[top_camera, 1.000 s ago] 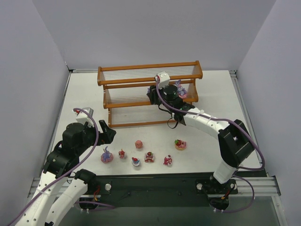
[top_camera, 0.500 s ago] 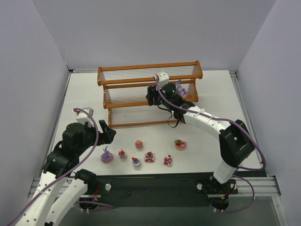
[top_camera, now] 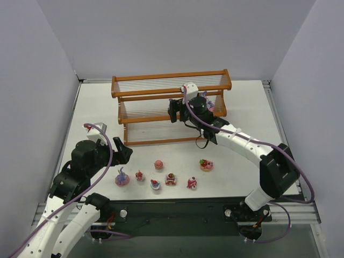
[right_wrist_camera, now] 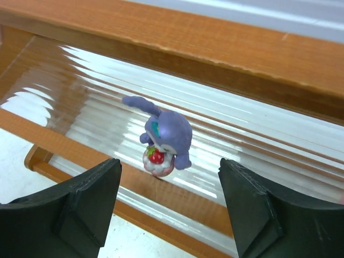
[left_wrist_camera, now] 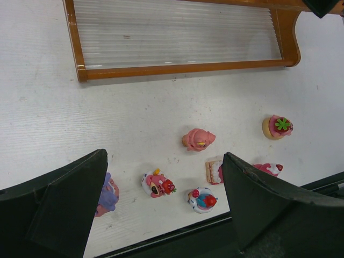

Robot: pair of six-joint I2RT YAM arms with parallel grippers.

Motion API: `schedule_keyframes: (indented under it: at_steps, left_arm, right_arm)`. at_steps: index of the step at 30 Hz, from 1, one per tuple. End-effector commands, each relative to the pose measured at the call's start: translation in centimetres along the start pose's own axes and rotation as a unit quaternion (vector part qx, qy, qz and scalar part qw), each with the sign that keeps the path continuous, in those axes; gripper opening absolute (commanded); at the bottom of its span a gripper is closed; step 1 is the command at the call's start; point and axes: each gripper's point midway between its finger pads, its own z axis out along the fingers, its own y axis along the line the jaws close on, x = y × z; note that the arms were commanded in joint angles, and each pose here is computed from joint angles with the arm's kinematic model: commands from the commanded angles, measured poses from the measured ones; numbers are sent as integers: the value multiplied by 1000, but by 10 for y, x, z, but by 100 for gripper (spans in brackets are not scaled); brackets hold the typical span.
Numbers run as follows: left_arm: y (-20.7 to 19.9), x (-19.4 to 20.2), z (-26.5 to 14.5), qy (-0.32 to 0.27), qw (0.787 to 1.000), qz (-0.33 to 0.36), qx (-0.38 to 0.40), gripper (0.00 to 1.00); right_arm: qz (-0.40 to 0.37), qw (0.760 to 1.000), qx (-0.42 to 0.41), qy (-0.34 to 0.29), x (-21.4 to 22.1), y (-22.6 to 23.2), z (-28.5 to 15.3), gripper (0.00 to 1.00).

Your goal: Place and organize the plastic toys onto the shelf

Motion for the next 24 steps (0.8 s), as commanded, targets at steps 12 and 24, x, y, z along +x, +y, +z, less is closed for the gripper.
schedule_keyframes:
  at_steps: [12,24]
  left_arm:
    - [-6,-37,-28,-84,996,1,6,97]
    - [27,-87,-126,-179,977,-34,-109,97]
  right_arm:
    - [-72,958,-275,19,18,161,-141,75]
    - [-112,899,-415,85,94,286,-118,70]
